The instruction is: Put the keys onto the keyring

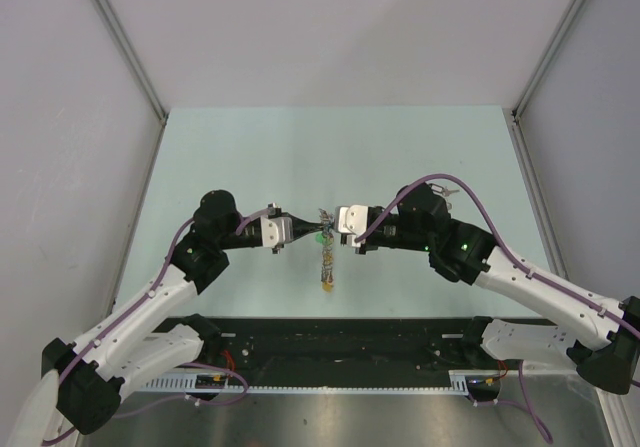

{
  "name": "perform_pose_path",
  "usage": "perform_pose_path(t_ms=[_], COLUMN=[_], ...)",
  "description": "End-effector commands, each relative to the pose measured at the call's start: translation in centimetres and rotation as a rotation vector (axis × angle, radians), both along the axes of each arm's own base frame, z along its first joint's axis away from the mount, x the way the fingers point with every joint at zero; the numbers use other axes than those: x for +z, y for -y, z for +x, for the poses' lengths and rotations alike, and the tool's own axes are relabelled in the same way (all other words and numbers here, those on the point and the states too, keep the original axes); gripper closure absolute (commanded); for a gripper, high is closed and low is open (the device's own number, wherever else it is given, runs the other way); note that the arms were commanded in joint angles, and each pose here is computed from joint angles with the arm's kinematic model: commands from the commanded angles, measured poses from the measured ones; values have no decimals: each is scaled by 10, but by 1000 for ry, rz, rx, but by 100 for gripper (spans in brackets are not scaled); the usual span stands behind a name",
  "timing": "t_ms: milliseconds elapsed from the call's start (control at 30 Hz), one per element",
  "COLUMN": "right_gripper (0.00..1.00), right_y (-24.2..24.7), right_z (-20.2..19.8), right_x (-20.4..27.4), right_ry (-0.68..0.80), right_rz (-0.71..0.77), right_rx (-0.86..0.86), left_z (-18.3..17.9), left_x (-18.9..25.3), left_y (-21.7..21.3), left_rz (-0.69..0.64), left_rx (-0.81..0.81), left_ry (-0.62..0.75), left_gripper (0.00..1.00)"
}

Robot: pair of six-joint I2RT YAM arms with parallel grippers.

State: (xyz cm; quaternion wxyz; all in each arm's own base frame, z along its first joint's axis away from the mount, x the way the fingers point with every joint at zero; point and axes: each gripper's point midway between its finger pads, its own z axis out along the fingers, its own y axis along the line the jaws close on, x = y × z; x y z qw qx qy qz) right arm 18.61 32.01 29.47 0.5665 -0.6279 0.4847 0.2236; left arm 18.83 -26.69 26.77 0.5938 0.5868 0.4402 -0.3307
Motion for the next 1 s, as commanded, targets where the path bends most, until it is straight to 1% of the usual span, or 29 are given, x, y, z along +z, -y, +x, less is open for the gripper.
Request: perform_pose_path(t_ms=[0,533,967], right_gripper=[100,100,100], right_y=[-1,0,-4], right_z=[0,-3,-4], right_x=[24,27,25], right_ry=[43,41,40], right_rz=[36,44,44], right_rx=[-1,10,26], left_z=[-8,-4,-7], left_x=[32,32,31], left_y=[3,2,4], left_rz=[-58,-58,-58], left_rx=[-47,-26,-49], left_ry=[106,106,100], left_gripper=[100,100,100])
